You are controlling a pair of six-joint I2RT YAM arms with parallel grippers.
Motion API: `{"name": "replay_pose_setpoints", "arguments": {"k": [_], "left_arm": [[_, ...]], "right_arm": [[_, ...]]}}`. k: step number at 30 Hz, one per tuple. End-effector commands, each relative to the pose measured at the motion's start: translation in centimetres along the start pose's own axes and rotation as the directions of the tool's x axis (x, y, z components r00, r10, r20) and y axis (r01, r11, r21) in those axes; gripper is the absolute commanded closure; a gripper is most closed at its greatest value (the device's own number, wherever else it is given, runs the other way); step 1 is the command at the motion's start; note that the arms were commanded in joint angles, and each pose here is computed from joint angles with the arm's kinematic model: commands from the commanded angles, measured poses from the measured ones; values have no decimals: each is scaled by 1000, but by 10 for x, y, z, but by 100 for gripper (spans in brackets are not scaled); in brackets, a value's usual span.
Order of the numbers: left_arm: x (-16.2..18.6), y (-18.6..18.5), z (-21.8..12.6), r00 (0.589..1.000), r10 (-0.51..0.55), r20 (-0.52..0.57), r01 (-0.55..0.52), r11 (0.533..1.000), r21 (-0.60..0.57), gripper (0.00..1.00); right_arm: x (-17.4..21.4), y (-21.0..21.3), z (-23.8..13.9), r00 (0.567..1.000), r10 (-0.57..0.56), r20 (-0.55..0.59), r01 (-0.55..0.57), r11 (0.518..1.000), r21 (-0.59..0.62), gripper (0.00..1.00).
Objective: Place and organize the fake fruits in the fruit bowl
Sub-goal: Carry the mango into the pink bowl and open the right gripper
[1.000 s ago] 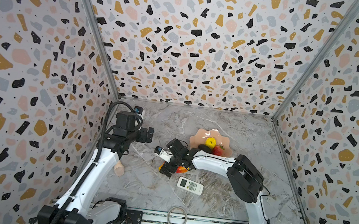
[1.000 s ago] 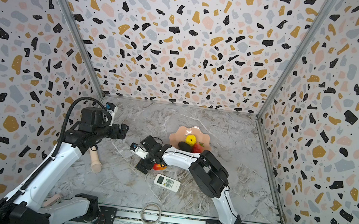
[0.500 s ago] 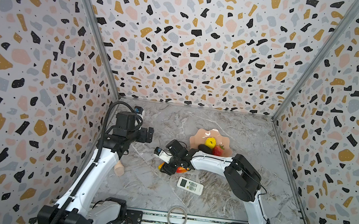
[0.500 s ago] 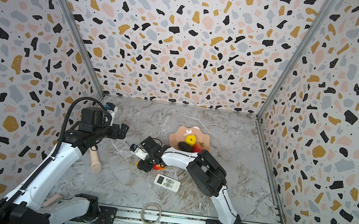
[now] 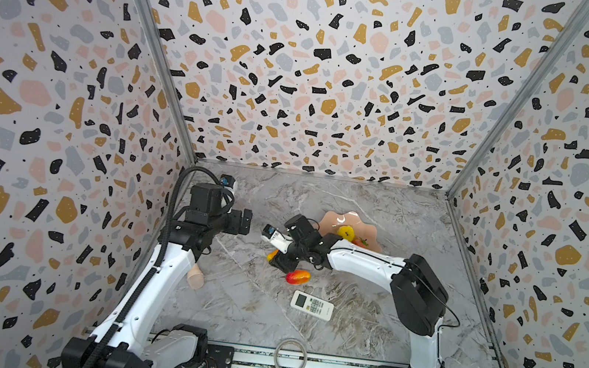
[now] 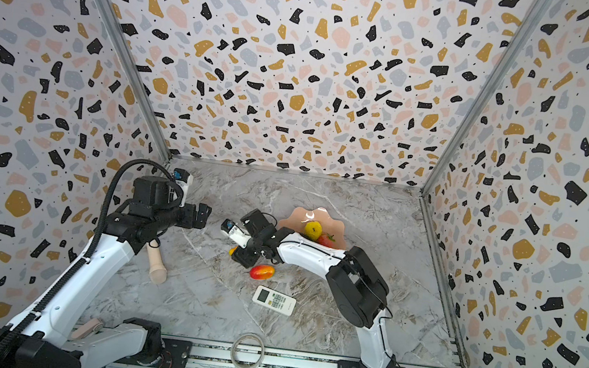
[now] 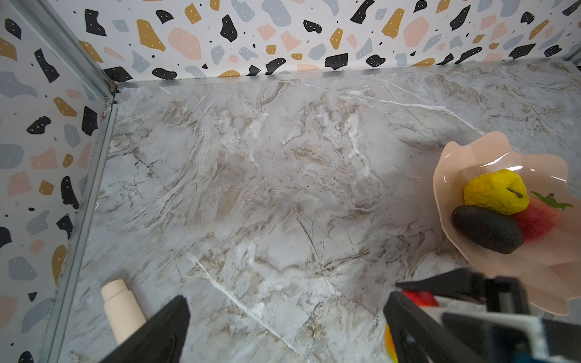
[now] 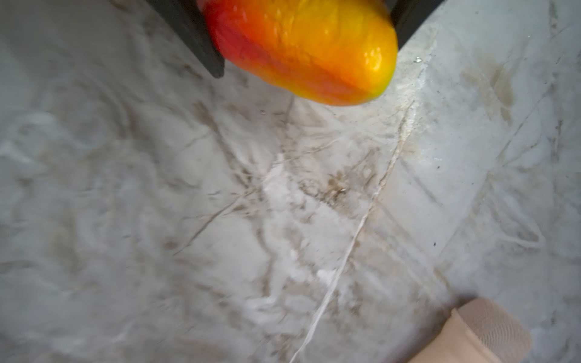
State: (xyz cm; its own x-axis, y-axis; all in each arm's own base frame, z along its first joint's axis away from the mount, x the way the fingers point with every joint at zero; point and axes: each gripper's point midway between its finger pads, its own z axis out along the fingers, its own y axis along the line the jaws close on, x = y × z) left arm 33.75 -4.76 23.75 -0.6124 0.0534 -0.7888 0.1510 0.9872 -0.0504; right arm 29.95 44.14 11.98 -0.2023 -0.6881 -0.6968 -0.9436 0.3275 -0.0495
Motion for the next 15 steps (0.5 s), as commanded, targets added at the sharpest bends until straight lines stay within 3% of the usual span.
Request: {"name": "replay_pose_setpoints", "arguments": {"k": [1, 10, 15], "left_arm": [[-7, 1, -4, 999, 8, 42, -8, 1000, -5, 0], [-6, 2, 0, 1000, 8, 29, -7, 1000, -6, 0], [-6, 2, 0, 1000, 7, 29, -7, 1000, -5, 0]], "right_arm": [[1, -42, -33, 1000, 4, 7, -4, 995, 103, 53], [48, -146, -66, 997, 51, -64, -30, 955, 296, 52], [65, -175, -68, 991, 53, -121, -9, 940, 340, 51]]}}
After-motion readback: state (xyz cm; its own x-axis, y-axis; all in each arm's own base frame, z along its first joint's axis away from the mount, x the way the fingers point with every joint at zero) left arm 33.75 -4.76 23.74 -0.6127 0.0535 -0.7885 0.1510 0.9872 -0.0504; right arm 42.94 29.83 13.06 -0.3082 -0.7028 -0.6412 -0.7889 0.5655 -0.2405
